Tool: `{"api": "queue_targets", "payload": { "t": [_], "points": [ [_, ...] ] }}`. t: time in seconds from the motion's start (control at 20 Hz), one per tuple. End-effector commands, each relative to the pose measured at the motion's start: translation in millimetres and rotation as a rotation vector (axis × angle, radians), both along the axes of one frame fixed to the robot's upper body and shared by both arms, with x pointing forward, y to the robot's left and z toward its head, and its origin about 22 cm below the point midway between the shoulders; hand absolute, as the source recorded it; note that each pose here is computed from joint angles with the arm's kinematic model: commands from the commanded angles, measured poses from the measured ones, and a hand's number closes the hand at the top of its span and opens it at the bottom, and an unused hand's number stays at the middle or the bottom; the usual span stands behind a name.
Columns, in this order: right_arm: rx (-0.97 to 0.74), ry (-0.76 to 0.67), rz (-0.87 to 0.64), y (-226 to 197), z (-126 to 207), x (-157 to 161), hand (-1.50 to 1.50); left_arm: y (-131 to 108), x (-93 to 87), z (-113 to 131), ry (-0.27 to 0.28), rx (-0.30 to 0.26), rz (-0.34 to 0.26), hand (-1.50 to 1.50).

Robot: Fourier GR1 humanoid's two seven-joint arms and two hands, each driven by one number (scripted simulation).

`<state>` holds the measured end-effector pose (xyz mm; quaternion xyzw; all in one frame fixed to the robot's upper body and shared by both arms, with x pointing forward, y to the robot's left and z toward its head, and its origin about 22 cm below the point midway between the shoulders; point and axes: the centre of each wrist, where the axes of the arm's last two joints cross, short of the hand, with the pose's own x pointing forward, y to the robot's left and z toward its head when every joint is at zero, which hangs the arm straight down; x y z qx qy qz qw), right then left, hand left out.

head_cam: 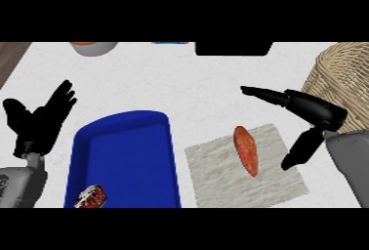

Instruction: Pick the sweet potato from the placemat and place it in the basket

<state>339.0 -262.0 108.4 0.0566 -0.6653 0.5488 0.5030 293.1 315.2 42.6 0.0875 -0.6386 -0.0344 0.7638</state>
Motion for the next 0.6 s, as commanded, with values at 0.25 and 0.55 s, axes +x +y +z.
{"api": "queue_targets", "payload": {
  "t": [0.25, 0.55],
  "points": [
    [-0.128, 0.013, 0.004, 26.5, -39.2, -8.7, -1.5, 4.4, -0.6, -4.8, -0.012, -0.005, 0.001, 0.0],
    [-0.203, 0.049, 0.049, 23.4, -62.1, 4.9, -1.5, 0.7, -0.8, 1.6, -0.004, 0.007, -0.01, 0.0]
  ]
}}
